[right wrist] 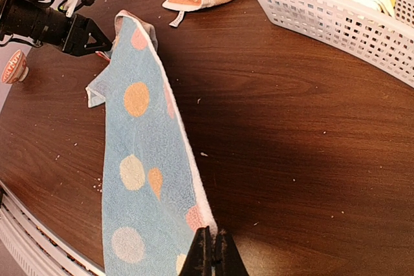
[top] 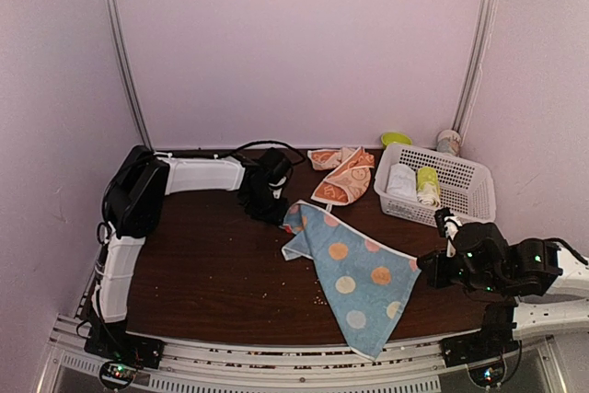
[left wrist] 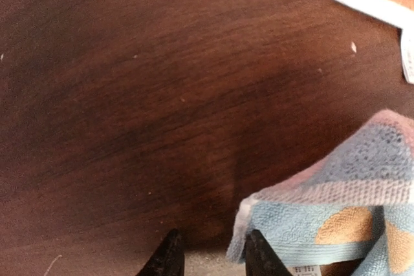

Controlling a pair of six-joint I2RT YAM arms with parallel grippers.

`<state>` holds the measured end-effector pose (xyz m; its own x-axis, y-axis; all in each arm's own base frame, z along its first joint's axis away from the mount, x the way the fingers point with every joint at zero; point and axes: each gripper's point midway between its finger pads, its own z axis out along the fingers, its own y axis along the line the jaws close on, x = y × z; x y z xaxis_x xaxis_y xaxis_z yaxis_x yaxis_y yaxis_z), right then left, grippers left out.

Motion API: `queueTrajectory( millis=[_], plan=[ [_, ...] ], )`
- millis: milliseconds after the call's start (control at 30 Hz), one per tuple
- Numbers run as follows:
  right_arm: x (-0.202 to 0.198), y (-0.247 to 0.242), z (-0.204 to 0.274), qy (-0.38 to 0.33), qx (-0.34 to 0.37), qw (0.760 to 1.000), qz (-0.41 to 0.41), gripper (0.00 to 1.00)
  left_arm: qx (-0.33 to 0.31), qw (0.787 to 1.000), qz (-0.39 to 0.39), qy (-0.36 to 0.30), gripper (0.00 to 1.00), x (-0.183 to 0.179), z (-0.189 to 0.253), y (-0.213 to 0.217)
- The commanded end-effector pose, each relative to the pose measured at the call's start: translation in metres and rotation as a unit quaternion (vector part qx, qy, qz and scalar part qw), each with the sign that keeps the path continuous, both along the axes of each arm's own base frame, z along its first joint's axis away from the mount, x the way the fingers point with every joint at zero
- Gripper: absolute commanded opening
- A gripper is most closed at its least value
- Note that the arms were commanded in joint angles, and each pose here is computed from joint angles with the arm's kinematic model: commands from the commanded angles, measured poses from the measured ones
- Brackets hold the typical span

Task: Roll the towels
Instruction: Pick up the towel from the center of the board.

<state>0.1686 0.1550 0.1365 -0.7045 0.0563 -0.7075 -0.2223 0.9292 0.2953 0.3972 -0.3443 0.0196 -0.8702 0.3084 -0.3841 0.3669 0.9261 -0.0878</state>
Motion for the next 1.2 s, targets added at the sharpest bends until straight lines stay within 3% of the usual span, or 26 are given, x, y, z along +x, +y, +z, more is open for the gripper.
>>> queueTrajectory(
  millis=[0,133,300,500,733,933,1000,1167],
  plan=[
    [0.003,-0.004,0.001,-0.008,0.001,1.0,-0.014,0.0,0.051,0.998,-0.024,0.028,0.27,-0.021,-0.03,0.002],
    [0.003,-0.005,0.003,-0.011,0.008,1.0,-0.015,0.0,0.059,0.997,-0.025,0.035,0.0,-0.03,-0.036,0.005],
    [0.005,-0.006,0.01,-0.023,0.008,1.0,-0.016,0.0,0.034,0.999,-0.015,0.002,0.0,-0.026,-0.01,0.006],
    [0.016,-0.001,0.045,-0.066,-0.003,0.998,-0.013,0.0,-0.01,0.996,0.01,-0.089,0.0,-0.015,0.08,0.018],
    [0.037,0.029,0.095,-0.12,-0.012,0.993,0.014,0.0,-0.047,0.978,0.073,-0.189,0.0,-0.027,0.179,0.077],
    [0.055,0.062,0.166,-0.177,0.0,0.983,0.045,0.0,-0.093,0.953,0.091,-0.274,0.0,-0.065,0.265,0.126],
    [0.057,0.069,0.178,-0.188,0.009,0.981,0.052,0.0,-0.109,0.948,0.091,-0.284,0.0,-0.079,0.275,0.137],
    [0.06,0.068,0.155,-0.171,-0.01,0.984,0.045,0.0,-0.117,0.953,0.075,-0.269,0.0,-0.109,0.246,0.154]
  ],
)
